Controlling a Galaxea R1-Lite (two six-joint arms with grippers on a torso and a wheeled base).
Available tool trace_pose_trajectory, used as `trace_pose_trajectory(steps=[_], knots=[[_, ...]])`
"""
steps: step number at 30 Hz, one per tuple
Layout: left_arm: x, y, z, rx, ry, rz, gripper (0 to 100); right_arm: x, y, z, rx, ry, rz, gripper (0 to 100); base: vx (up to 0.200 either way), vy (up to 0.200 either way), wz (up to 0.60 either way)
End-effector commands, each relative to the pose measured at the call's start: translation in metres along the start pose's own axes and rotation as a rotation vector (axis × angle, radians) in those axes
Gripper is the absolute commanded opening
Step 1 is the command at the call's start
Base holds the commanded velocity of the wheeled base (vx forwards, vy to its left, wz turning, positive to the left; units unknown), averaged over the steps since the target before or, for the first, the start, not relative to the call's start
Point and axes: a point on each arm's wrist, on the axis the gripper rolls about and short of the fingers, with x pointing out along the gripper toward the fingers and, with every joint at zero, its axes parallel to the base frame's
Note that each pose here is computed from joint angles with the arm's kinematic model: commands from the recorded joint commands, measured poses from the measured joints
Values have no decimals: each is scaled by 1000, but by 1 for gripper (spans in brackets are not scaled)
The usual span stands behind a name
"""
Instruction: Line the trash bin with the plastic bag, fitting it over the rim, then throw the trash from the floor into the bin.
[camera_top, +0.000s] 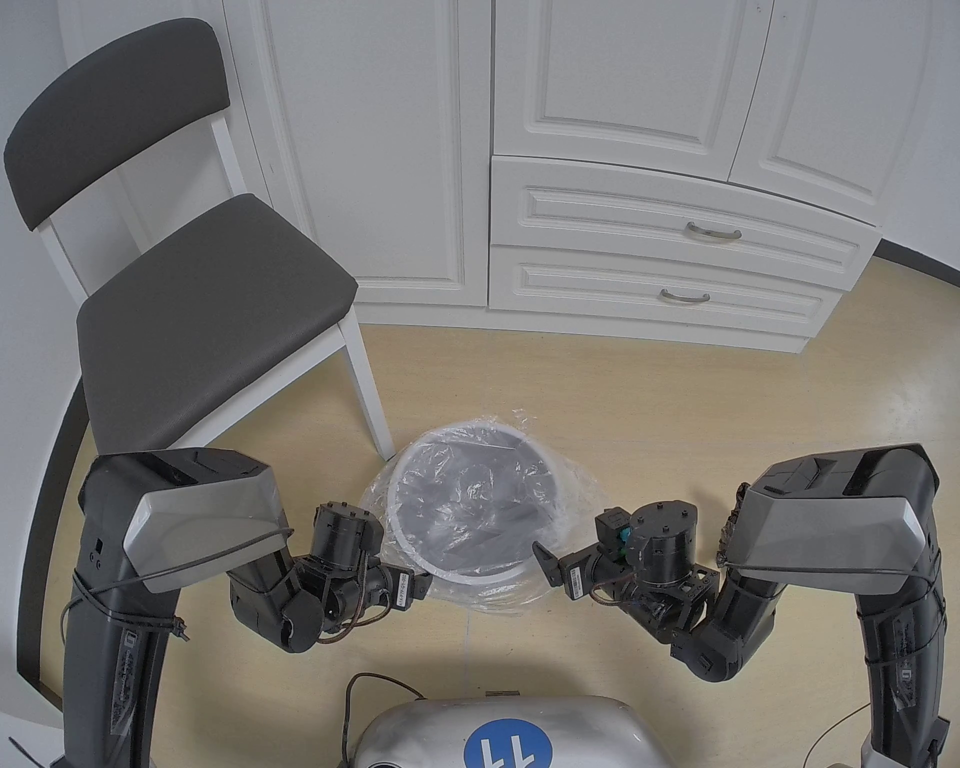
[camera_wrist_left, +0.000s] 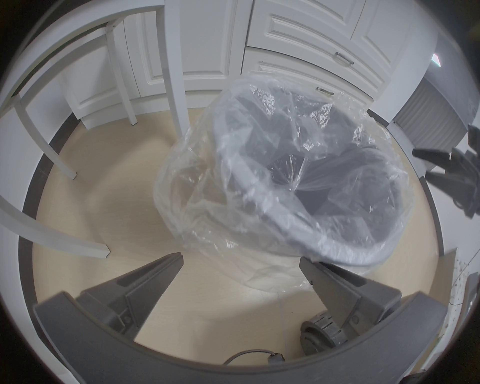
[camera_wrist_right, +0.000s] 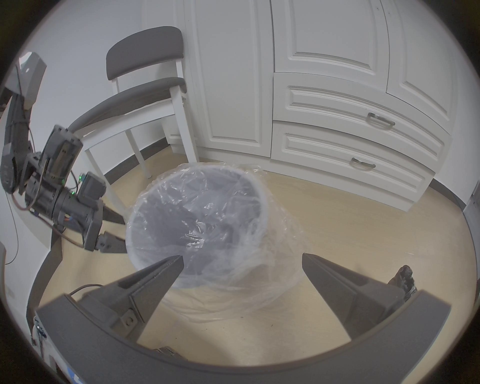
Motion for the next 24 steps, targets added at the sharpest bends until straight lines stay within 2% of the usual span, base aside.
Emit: trace_pose_trajectory(steps=[1, 5, 10, 14, 20, 24], knots=[[-3, 0, -5, 5, 19, -2, 100, -2, -10, 14, 14, -35, -24, 100, 0, 0, 0], [-19, 3, 3, 4, 10, -41, 100, -1, -24, 19, 20, -43, -56, 100, 0, 0, 0], [-49, 5, 14, 10, -3, -133, 100, 12, -41, 16, 29, -14, -103, 100, 0, 0, 0], [-65, 3, 11, 60, 8, -196, 100, 28, -55, 5, 37, 10, -141, 100, 0, 0, 0], [-65, 6, 13, 68, 1, -194, 100, 46, -50, -25, 40, 76, -133, 100, 0, 0, 0], [-69, 20, 26, 45, -48, -164, 100, 61, -41, -47, 104, 99, -101, 100, 0, 0, 0]])
